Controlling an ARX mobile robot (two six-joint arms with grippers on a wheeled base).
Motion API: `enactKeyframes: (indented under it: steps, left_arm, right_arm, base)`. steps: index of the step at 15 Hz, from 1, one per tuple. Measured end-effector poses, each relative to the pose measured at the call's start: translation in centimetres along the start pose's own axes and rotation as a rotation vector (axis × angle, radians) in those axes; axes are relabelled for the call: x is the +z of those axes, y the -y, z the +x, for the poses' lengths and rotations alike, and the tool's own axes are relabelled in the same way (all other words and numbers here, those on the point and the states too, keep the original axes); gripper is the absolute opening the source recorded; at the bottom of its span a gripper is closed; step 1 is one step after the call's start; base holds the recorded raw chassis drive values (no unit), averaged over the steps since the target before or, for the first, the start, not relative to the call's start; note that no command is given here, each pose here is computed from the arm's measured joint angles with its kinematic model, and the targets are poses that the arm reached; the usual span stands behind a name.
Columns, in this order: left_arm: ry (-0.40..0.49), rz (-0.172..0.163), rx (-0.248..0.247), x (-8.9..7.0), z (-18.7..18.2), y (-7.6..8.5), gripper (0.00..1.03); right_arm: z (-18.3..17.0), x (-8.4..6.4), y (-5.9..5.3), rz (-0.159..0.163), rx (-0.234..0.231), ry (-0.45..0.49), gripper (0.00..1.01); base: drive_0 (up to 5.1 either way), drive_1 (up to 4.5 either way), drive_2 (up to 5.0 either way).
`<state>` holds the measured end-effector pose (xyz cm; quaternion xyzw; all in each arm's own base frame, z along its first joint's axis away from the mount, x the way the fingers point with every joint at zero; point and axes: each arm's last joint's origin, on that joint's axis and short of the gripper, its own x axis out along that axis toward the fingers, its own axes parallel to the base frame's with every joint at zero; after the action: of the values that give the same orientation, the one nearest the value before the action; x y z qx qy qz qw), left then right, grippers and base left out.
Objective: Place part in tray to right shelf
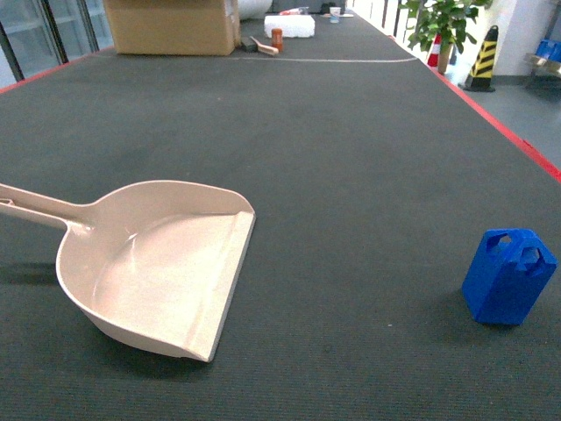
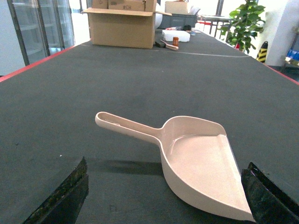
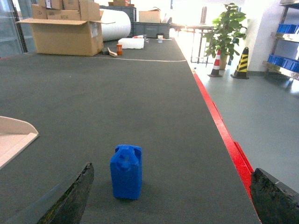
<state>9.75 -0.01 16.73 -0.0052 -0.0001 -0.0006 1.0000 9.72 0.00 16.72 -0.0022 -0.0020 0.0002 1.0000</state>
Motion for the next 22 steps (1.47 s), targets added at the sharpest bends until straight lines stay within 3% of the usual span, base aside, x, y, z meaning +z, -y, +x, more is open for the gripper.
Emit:
enactKeyframes:
  steps: [22]
  left_arm:
    - [0.000,0.000,0.000,0.00,0.00,0.00,0.98]
  right_arm:
    - [0.00,0.00,0.00,0.000,0.000,0.000,0.98]
  base:
    - [0.0,0.00,0.0]
